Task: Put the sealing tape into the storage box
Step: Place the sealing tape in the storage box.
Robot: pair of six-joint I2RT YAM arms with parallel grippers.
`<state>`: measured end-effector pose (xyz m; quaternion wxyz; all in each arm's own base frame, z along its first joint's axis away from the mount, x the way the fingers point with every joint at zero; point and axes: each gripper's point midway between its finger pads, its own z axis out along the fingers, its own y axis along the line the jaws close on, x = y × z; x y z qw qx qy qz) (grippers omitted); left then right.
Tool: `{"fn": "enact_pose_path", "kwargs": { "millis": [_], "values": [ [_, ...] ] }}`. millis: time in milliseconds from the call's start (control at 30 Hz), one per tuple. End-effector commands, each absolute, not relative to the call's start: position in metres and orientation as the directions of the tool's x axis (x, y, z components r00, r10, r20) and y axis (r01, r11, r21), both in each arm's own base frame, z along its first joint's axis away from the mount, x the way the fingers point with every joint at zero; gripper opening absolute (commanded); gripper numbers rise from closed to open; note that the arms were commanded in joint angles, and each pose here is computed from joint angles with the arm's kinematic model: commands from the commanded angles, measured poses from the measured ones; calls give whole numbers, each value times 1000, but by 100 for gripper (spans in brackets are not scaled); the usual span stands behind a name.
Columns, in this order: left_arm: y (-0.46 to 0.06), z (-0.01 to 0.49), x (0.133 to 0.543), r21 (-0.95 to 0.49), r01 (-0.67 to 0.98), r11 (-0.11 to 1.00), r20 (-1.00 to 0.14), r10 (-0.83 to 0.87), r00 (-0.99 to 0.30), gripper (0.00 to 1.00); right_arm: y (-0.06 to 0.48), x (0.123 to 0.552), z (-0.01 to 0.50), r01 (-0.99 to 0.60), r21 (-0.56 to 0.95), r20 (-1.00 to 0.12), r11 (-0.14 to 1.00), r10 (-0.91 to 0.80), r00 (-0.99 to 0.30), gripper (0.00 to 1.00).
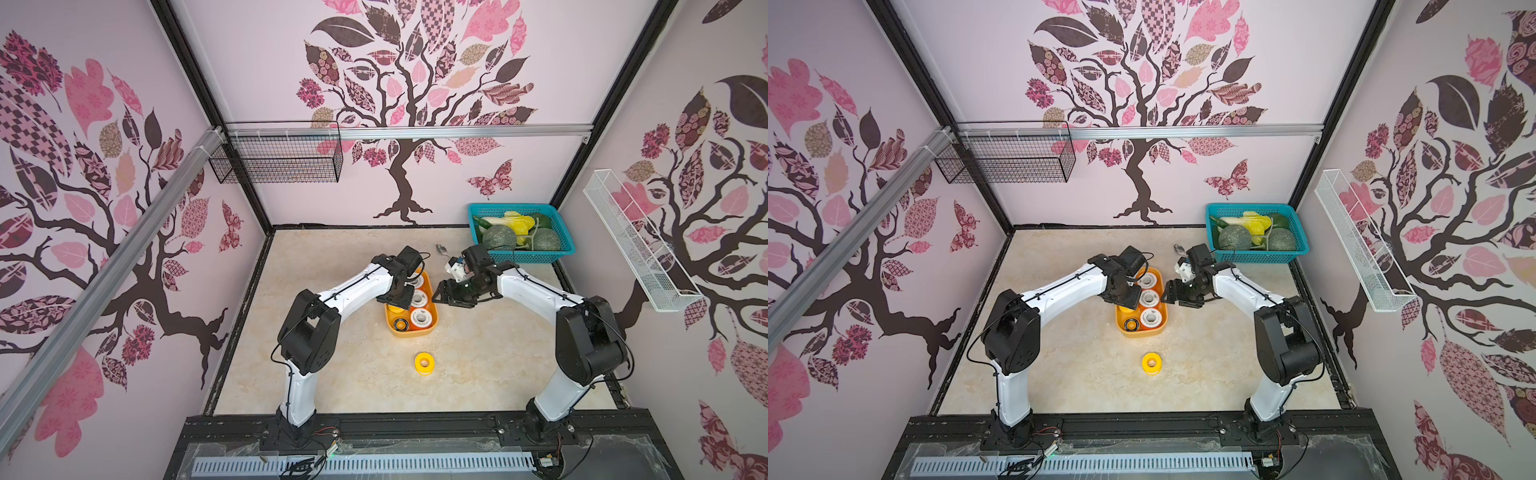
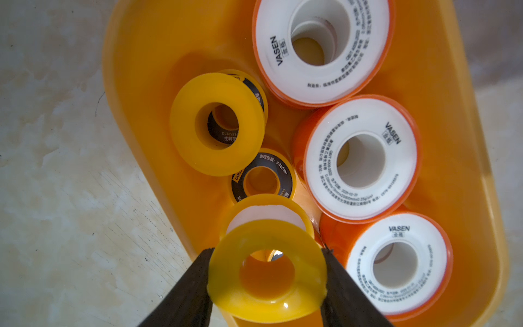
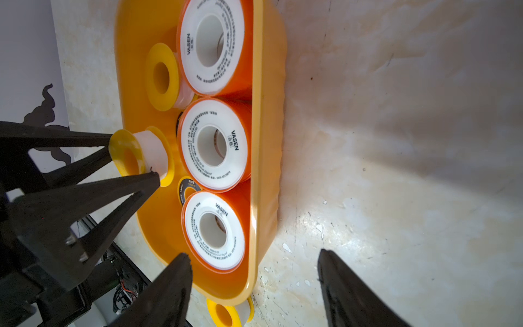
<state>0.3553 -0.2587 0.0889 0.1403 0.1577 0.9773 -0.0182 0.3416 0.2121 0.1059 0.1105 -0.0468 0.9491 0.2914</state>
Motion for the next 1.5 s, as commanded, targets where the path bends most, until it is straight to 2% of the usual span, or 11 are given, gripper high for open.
{"fn": "enact_pose_path", "kwargs": {
  "millis": [0,1100,1467],
  "values": [
    [-257,84,360,31,318,947,-269,315,-910,59,212,343,105,-162,547,-232,821,-37,-972,75],
    [-260,71,373,57,314,948,-267,317,-910,60,212,339,104,-164,549,-218,819,-49,-975,75],
    [-263,71,377,53,313,948,-271,316,-909,73,212,338,104,-164,552,-216,818,-50,-975,75]
  ]
}}
